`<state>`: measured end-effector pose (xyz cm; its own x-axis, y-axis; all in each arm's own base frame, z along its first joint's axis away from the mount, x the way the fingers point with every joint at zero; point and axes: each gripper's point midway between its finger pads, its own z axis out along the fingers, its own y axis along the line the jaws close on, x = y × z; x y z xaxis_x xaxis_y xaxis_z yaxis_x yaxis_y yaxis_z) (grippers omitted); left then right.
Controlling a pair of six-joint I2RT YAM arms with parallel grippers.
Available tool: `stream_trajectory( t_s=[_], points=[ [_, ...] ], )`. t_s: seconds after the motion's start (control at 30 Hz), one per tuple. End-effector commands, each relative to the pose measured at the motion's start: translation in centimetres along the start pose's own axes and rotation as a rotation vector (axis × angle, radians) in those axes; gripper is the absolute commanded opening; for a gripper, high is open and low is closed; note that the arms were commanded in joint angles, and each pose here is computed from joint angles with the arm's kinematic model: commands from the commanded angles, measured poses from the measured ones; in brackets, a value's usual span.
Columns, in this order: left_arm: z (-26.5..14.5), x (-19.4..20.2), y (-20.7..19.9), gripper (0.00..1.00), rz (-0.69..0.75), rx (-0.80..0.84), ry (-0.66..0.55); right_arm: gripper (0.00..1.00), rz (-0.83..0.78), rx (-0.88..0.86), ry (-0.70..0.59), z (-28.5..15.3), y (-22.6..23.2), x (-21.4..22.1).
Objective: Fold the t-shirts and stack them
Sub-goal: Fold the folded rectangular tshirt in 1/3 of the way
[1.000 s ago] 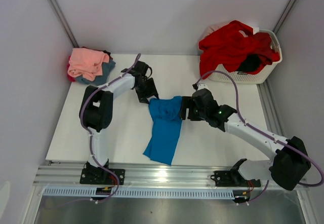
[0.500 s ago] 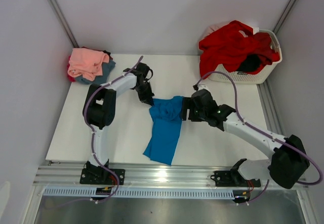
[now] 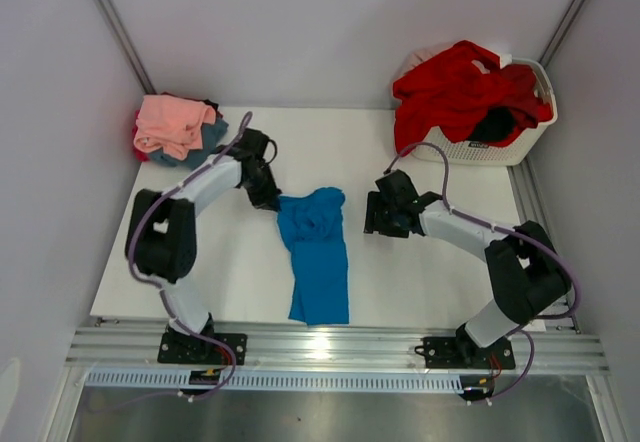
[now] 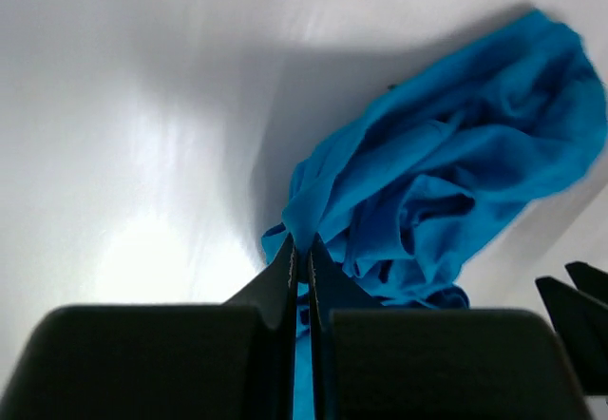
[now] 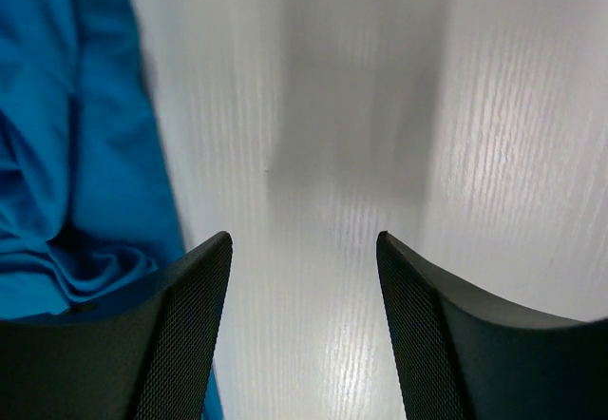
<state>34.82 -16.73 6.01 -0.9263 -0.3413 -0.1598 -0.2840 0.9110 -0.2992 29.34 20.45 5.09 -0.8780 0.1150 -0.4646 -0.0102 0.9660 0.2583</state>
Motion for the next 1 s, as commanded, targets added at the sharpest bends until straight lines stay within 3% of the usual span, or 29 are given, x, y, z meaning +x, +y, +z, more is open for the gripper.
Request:
stream_trajectory(
  t_s=[0.0,0.27,0.7,0.97],
  points=[
    [-4.1,-2.1,2.2,0.0,-0.096,0.005,-0.16,0.66,-0.009,-0.069,-0.058,0.3,2.2,-3.1],
    [-4.1,-0.5,2.3,0.01,-0.1,0.031,-0.129,0.61,-0.013,-0.146,-0.027,1.8,4.4,-3.8],
    [-0.3,2.1,-3.2,0.01,0.033,0.019,-0.018,0.56,-0.028,-0.212,0.013,2.9,6.1,-2.9],
    [0.1,-0.4,-5.4,0.01,0.038,-0.034,-0.055,0.55,-0.103,-0.226,0.024,2.8,7.8,-2.0]
  ],
)
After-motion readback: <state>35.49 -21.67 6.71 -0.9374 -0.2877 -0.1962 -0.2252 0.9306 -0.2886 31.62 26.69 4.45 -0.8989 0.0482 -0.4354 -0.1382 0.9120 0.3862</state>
